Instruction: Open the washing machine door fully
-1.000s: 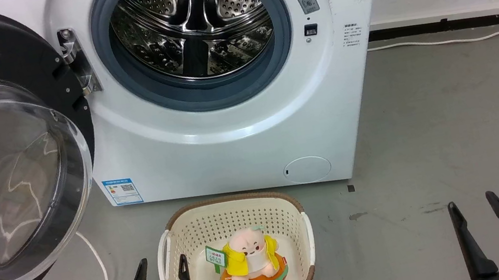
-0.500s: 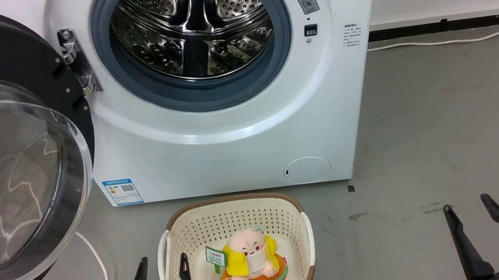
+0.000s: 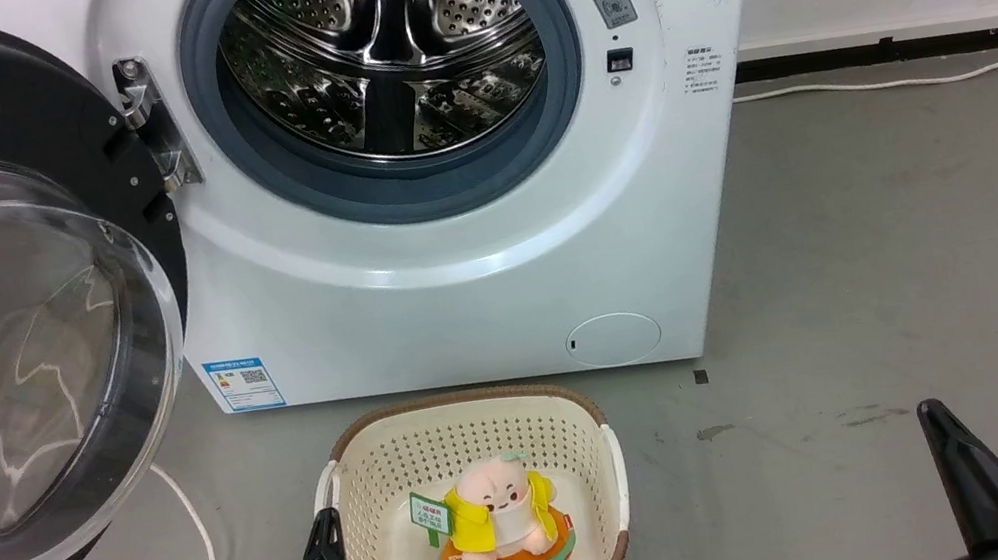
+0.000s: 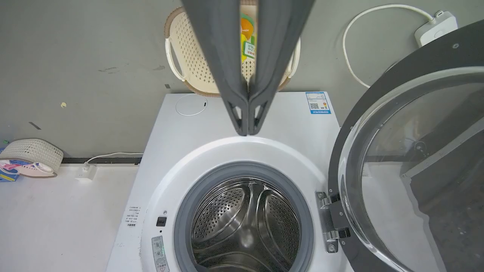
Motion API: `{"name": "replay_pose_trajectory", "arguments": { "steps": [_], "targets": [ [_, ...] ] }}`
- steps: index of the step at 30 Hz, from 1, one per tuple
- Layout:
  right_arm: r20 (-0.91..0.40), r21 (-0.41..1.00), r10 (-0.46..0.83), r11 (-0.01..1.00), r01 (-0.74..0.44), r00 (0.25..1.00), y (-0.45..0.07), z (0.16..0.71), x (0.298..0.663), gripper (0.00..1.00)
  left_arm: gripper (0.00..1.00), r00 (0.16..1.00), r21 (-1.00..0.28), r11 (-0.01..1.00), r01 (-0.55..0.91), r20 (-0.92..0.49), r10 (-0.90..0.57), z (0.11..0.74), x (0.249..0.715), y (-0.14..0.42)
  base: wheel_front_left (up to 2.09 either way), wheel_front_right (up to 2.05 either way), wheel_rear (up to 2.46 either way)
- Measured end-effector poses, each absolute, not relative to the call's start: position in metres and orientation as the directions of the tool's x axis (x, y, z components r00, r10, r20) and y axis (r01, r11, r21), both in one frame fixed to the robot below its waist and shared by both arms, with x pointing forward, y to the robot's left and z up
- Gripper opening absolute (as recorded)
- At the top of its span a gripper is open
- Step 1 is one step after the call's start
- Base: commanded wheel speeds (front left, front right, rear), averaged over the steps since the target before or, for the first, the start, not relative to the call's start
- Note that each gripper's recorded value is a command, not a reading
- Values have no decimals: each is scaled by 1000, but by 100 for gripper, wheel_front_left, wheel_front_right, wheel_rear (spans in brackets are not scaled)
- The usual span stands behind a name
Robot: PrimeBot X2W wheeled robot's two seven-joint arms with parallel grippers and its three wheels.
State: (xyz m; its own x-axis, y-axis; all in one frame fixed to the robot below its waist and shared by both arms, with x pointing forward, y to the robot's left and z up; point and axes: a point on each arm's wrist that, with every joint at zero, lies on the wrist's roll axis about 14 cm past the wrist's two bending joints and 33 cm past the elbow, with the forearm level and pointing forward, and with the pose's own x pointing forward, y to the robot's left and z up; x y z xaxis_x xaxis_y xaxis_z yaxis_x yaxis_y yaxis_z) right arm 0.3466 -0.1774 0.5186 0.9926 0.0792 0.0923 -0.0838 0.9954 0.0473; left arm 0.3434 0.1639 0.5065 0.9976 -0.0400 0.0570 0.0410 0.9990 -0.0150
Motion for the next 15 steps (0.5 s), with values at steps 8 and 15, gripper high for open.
{"name": "replay_pose_trajectory", "arguments": {
  "steps": [8, 15],
  "targets": [
    [82, 41, 82, 995, -86, 993, -177, 517, 347, 0, 0, 998, -9, 999, 36, 53, -35, 508, 345, 166, 0, 0, 0],
    [69, 41, 84, 995, -87, 994, -176, 515, 347, 0, 0, 998, -10, 999, 41, 51, -40, 509, 347, 164, 0, 0, 0]
  ]
}}
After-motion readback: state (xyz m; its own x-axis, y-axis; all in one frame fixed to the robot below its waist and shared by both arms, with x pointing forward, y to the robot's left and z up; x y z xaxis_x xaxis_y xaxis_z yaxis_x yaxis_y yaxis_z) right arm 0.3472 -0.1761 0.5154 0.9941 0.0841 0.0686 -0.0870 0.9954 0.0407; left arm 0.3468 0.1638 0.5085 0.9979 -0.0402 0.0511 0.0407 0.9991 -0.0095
